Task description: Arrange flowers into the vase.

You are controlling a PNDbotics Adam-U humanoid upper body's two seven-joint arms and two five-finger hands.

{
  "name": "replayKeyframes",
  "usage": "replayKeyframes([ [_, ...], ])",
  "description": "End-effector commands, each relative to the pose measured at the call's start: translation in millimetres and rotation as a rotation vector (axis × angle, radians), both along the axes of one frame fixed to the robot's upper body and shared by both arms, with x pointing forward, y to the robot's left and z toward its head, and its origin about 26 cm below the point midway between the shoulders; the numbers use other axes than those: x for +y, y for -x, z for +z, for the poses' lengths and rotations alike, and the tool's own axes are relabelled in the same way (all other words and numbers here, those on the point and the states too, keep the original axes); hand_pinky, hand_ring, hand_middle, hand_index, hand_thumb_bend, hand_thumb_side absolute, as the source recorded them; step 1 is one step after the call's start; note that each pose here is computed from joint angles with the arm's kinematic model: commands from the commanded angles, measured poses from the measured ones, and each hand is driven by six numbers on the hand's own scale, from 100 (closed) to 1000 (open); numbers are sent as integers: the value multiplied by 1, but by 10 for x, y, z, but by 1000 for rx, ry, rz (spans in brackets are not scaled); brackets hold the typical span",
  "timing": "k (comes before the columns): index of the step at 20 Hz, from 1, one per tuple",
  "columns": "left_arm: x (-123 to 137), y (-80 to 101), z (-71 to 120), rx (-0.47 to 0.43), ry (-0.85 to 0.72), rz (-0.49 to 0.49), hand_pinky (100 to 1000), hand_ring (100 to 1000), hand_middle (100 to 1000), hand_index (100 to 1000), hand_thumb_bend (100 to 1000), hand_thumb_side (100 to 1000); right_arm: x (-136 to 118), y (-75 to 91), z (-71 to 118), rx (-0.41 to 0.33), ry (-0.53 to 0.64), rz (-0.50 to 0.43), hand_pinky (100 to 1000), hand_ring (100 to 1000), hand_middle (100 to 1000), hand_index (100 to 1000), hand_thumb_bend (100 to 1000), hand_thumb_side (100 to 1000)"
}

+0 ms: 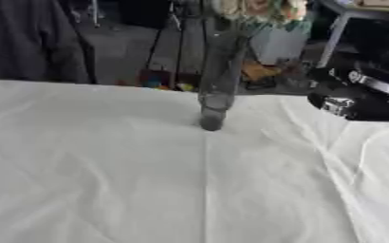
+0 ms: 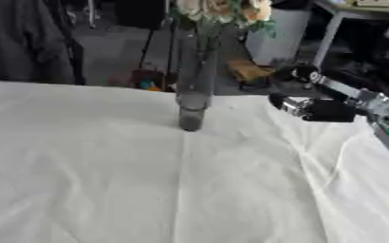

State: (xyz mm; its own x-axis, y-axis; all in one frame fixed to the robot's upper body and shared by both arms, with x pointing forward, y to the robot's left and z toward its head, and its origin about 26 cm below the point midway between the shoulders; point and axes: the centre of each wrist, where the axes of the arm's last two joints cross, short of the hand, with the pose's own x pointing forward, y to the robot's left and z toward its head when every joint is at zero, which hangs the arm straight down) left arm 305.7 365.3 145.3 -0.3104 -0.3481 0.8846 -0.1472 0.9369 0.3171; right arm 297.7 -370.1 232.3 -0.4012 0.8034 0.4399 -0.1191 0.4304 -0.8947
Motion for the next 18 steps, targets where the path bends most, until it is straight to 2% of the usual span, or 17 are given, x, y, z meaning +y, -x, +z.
replayKeyframes([
  [1, 4, 18, 122, -50, -23, 3, 689, 668, 736, 542, 945, 744, 87, 144, 155, -106, -10, 3, 996, 938, 880, 942, 182, 749],
  [2, 0, 21, 119, -53, -23, 3, 689, 668, 736, 542, 943, 745, 102, 175, 131, -119, -23, -7, 992, 933, 875, 944, 100, 784],
  [5, -10, 26, 127, -62, -27, 3, 688, 667, 735, 539, 936, 748, 124, 239, 47, -145, -68, -42, 984, 922, 863, 934, 100, 851],
  [6, -10, 29, 127, -67, -23, 6, 686, 663, 727, 531, 894, 768, 123, 250, 11, -150, -93, -55, 972, 904, 840, 917, 100, 928],
  [8, -10, 34, 119, -76, -7, 16, 678, 647, 702, 496, 836, 802, 112, 268, -58, -159, -146, -87, 940, 869, 794, 910, 100, 868],
  [9, -11, 35, 116, -83, 5, 21, 669, 633, 685, 486, 651, 878, 104, 274, -90, -166, -174, -109, 897, 824, 751, 883, 100, 809],
  [10, -7, 35, 109, -88, 21, 31, 665, 626, 675, 480, 478, 934, 93, 277, -126, -171, -199, -131, 880, 807, 740, 855, 100, 787],
  [11, -4, 35, 100, -93, 38, 44, 658, 615, 661, 470, 142, 936, 88, 281, -159, -176, -220, -149, 860, 789, 728, 802, 100, 784],
  [12, -3, 36, 86, -92, 55, 54, 656, 609, 659, 458, 100, 922, 82, 285, -191, -182, -238, -165, 843, 776, 714, 767, 100, 770],
  [14, -13, 39, 87, -101, 70, 51, 649, 605, 669, 435, 100, 920, 75, 290, -241, -206, -273, -197, 809, 751, 687, 676, 100, 746],
  [15, -18, 41, 92, -109, 70, 44, 639, 599, 670, 409, 100, 868, 75, 292, -262, -220, -287, -209, 790, 736, 670, 624, 100, 733],
  [17, -27, 43, 105, -126, 60, 26, 625, 593, 670, 381, 139, 812, 80, 302, -306, -249, -313, -234, 771, 718, 651, 589, 100, 732],
  [18, -26, 43, 110, -132, 54, 21, 597, 578, 662, 336, 203, 750, 80, 308, -330, -262, -327, -249, 756, 700, 634, 575, 100, 738],
])
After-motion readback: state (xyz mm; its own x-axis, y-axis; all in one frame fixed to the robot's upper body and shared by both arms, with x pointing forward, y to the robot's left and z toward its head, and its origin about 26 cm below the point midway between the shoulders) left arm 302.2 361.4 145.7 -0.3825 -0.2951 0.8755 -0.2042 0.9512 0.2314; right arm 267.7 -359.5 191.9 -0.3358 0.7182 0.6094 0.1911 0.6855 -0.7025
